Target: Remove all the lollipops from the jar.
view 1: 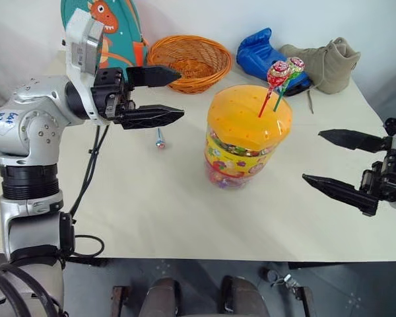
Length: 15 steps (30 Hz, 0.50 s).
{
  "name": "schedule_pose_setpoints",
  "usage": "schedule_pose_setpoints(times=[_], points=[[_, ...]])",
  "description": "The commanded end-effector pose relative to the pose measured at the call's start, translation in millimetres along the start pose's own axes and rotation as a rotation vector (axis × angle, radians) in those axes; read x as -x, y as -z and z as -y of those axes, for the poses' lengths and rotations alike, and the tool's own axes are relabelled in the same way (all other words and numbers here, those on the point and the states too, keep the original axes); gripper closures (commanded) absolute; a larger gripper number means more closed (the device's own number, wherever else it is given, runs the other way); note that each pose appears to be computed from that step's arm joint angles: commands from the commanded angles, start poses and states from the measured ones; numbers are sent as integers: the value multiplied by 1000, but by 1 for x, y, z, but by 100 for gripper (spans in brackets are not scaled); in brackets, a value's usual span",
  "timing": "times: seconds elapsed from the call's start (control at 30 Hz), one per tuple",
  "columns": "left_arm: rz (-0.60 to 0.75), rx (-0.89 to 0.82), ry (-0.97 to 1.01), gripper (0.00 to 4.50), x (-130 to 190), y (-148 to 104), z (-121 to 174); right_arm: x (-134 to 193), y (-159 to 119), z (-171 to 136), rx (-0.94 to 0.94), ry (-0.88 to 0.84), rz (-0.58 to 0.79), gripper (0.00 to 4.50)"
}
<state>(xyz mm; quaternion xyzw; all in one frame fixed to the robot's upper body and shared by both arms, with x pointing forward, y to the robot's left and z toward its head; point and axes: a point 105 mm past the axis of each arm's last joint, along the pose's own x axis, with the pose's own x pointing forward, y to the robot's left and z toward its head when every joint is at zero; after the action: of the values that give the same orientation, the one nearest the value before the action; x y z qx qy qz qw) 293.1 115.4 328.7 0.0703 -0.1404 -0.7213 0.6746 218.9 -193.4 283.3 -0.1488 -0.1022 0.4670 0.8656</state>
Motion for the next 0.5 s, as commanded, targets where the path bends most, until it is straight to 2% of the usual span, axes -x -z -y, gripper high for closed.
schedule_pose_setpoints(times=[0.03,0.2,0.5], points=[[34,-54,100,3,3,-7,8,-1,-14,-2,33,21,5,0],[-9,-26,207,3,8,12,4,-14,-16,-11,29,27,-13,0],[36,-23,223,3,16,7,6,-41,-13,12,11,116,-4,0]])
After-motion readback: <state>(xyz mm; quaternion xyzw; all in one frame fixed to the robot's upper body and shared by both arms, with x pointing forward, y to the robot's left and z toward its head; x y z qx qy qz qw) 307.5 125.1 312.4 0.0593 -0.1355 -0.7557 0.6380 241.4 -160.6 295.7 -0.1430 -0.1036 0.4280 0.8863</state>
